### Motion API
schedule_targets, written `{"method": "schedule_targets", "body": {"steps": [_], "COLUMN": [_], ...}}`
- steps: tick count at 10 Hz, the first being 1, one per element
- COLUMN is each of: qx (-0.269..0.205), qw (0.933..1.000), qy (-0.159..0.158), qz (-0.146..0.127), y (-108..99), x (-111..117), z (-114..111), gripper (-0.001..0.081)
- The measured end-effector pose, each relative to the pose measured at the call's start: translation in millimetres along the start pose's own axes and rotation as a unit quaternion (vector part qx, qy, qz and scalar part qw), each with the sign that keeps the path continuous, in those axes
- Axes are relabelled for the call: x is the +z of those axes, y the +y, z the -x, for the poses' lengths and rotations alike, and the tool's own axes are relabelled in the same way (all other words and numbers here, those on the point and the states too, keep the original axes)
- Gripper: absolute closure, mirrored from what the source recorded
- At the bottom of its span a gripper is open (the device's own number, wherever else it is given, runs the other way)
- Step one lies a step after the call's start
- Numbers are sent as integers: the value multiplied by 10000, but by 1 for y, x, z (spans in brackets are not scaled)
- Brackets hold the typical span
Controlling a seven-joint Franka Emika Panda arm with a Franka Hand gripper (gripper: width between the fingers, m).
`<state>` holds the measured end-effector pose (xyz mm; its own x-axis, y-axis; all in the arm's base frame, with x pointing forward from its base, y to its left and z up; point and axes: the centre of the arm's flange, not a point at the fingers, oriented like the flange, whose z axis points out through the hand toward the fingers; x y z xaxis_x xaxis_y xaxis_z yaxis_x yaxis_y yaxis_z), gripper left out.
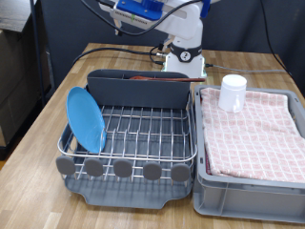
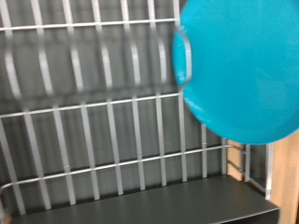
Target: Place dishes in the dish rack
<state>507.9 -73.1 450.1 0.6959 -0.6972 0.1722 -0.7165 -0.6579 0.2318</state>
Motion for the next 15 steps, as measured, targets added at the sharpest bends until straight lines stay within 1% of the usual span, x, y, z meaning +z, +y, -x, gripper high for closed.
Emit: {"method": "schedule_targets", "body": {"steps": [3, 4, 6, 7, 9, 11, 13, 14, 15], "qx": [-71, -83, -84, -75, -152, -204, -283, -240, -243], "qw": [9999, 9999, 9999, 9999, 9992, 9977, 9975, 9977, 9977], "qy": [-40, -55, -56, -98, -277, -543, -539, -538, -538], "qz": [-89, -88, -74, -101, -260, -339, -355, -337, -330], "y": [-20, -23, -23, -26, -37, -50, -67, -70, -69], "x": [-18, -19, -18, -18, -25, -39, -56, -60, -60], "z": [25, 28, 28, 29, 36, 51, 72, 77, 76], "gripper": [3, 3, 3, 3, 3, 3, 3, 3, 3]}}
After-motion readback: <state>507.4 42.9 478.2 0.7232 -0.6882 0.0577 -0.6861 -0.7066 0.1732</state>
